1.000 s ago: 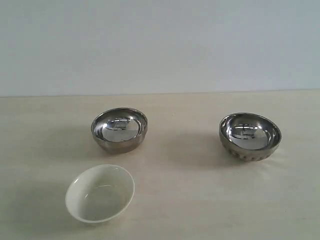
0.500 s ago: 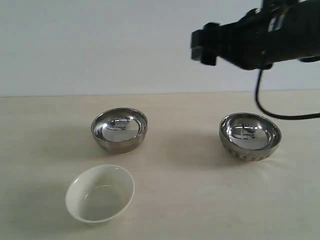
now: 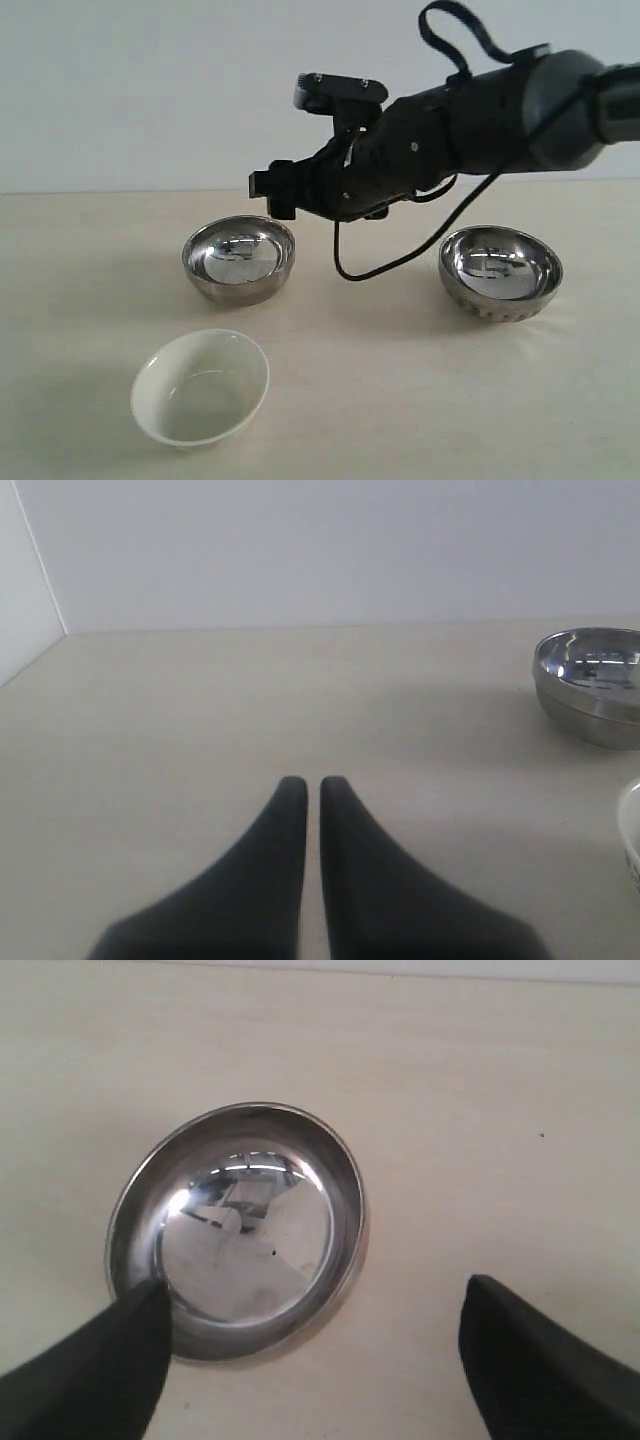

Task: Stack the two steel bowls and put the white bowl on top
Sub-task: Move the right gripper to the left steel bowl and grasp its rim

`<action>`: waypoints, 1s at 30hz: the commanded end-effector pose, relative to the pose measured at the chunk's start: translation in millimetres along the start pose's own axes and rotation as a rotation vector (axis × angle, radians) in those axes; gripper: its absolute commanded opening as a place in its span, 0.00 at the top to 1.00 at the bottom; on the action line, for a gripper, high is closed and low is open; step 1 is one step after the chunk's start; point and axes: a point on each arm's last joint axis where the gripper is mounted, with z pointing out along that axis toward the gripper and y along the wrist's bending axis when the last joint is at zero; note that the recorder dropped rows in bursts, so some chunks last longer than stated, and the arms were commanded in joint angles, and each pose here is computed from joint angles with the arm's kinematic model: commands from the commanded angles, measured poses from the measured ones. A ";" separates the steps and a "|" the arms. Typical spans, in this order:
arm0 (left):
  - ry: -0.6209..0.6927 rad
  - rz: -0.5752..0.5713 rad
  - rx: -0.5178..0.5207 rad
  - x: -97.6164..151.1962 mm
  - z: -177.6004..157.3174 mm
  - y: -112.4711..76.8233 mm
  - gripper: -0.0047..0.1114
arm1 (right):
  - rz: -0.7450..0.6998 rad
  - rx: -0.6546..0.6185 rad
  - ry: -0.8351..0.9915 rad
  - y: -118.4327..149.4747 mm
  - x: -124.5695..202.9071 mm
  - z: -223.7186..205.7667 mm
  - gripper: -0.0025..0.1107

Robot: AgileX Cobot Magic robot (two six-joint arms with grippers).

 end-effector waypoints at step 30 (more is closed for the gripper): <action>-0.007 -0.014 0.000 0.3 0.1 0.0 0.92 | 0.126 -0.011 0.045 0.6 34.8 125.0 0.47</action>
